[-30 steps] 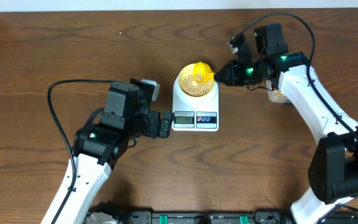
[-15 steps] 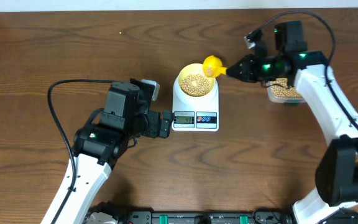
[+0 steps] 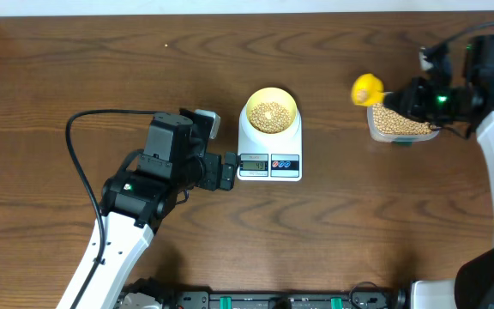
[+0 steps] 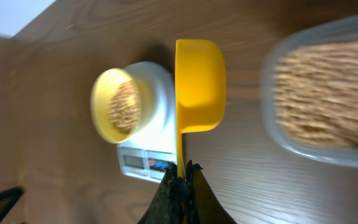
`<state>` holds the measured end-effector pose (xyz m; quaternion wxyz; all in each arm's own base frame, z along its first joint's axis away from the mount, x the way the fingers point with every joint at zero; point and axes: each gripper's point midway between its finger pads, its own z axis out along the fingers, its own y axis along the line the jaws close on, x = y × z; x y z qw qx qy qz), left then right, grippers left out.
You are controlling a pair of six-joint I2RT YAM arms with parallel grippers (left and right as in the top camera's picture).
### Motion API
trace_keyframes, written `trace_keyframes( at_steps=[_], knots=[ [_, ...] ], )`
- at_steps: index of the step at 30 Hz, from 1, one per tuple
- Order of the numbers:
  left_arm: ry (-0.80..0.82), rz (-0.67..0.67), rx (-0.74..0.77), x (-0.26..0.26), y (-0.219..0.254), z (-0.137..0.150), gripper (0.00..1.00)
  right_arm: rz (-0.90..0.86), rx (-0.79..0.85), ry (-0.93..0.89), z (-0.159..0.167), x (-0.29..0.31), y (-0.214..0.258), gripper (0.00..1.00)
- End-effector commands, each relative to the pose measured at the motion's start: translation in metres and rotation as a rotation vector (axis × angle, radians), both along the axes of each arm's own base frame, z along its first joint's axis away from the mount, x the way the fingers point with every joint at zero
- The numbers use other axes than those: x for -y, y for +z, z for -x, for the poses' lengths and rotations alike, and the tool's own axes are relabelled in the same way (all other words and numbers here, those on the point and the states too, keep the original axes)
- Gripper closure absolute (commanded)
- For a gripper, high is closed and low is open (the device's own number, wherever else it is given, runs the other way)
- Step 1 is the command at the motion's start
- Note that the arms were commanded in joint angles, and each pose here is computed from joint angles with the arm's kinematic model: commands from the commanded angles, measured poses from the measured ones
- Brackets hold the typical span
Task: Scoop item into bowl and weigh 50g on scale
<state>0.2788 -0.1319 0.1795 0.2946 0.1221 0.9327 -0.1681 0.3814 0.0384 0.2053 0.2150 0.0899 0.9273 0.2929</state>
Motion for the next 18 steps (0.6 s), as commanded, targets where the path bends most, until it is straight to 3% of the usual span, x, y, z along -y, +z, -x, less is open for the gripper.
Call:
trace_keyframes(
  at_steps=[1, 18],
  knots=[
    [-0.010, -0.013, 0.009, -0.001, 0.000, 0.000, 0.02, 0.099, 0.003, -0.090, 0.005, 0.035, 0.001, 0.99],
    [-0.010, -0.013, 0.009, -0.001, 0.000, 0.000, 0.02, 0.496, -0.122, -0.288, 0.021, 0.110, -0.022, 0.99]
  ],
)
